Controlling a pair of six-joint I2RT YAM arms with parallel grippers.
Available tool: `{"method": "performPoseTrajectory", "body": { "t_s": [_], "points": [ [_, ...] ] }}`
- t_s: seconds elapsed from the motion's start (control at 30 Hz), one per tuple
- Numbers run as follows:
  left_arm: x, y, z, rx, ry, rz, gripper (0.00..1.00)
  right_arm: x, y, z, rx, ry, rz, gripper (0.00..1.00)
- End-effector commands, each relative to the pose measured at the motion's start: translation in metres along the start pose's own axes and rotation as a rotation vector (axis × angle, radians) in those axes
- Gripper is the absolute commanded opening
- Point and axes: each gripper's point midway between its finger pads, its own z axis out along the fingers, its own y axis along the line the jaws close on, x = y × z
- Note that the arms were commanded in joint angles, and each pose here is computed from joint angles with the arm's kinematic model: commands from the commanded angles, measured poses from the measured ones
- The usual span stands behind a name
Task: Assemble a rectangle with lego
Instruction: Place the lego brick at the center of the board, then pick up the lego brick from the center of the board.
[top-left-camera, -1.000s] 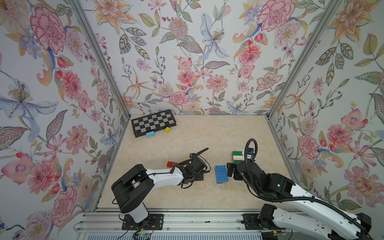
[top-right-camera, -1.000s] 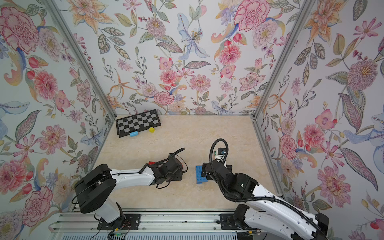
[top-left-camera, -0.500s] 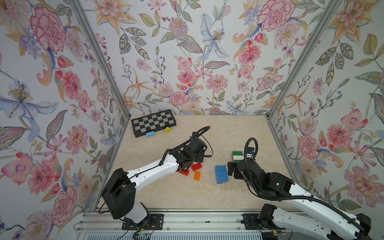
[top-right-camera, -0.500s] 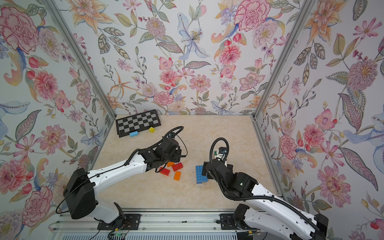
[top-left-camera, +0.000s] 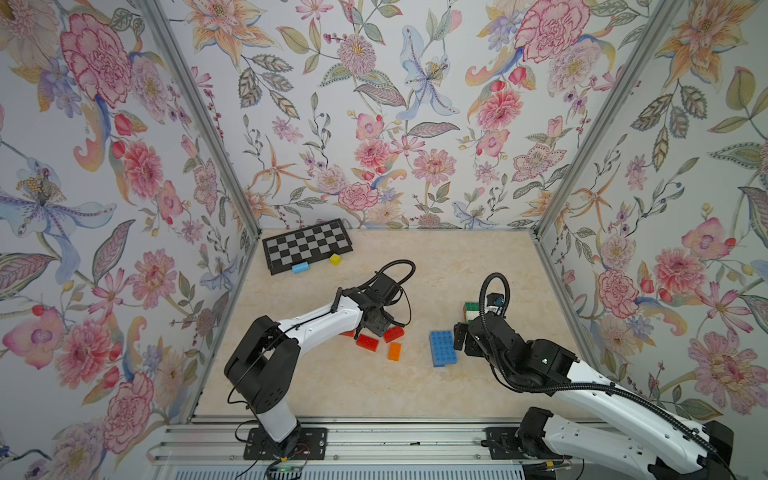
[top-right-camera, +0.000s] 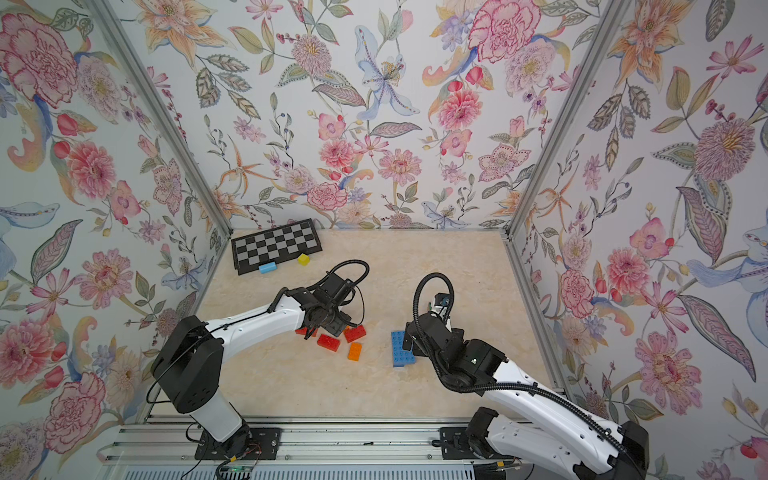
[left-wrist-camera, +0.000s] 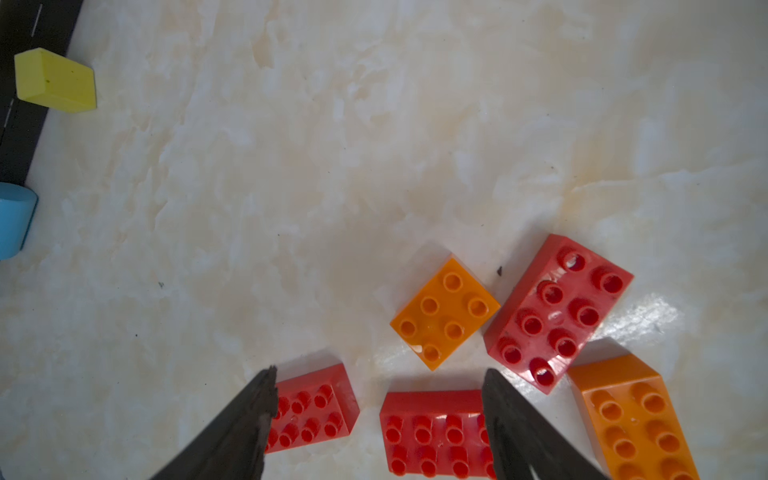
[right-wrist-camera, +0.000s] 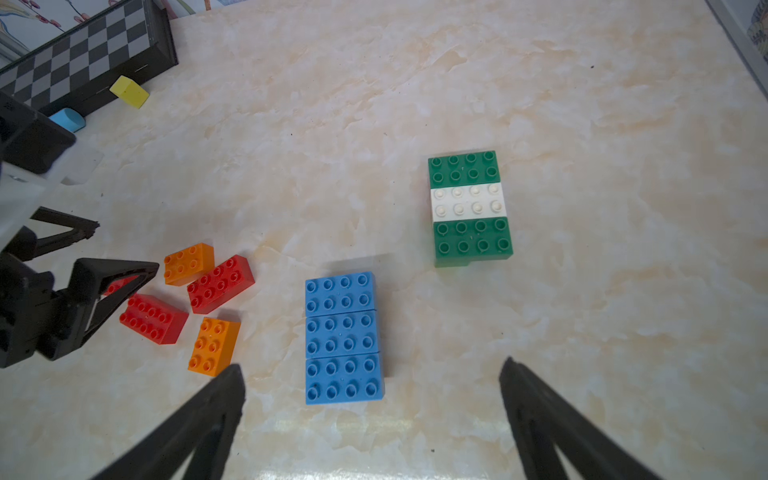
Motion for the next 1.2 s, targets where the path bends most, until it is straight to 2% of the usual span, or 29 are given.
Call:
{"method": "performPoseTrajectory", "body": {
  "t_s": [0.0, 0.17, 0.47, 0.93, 1.07, 1.17],
  "points": [
    [0.014, -0.005, 0.012, 0.03, 0.067, 0.081, 0.79, 0.003, -0.009, -0.001, 0.022, 0.006, 0.027, 1.0],
    [0.018, -0.013, 0.019, 0.07, 0.092, 0.104, 0.79, 0.003, -0.015, -0.001, 0.028, 0.003, 0.052, 1.0],
    [0.027, -0.004, 0.036, 0.049, 0.138, 0.079, 0.75, 0.007, -0.018, 0.002, 0.037, 0.017, 0.06, 1.0],
    [0.004, -0.016, 0.055, 0.116, 0.093, 0.053, 0.72, 0.009, -0.02, 0.006, 0.055, 0.026, 0.058, 1.0],
    [0.007, -0.017, 0.061, 0.119, 0.108, 0.033, 0.61, 0.009, -0.022, 0.005, 0.052, 0.027, 0.062, 1.0],
    [0.011, -0.014, 0.059, 0.114, 0.112, 0.014, 0.43, 0.009, -0.023, 0.003, 0.047, 0.022, 0.071, 1.0]
  ]
}}
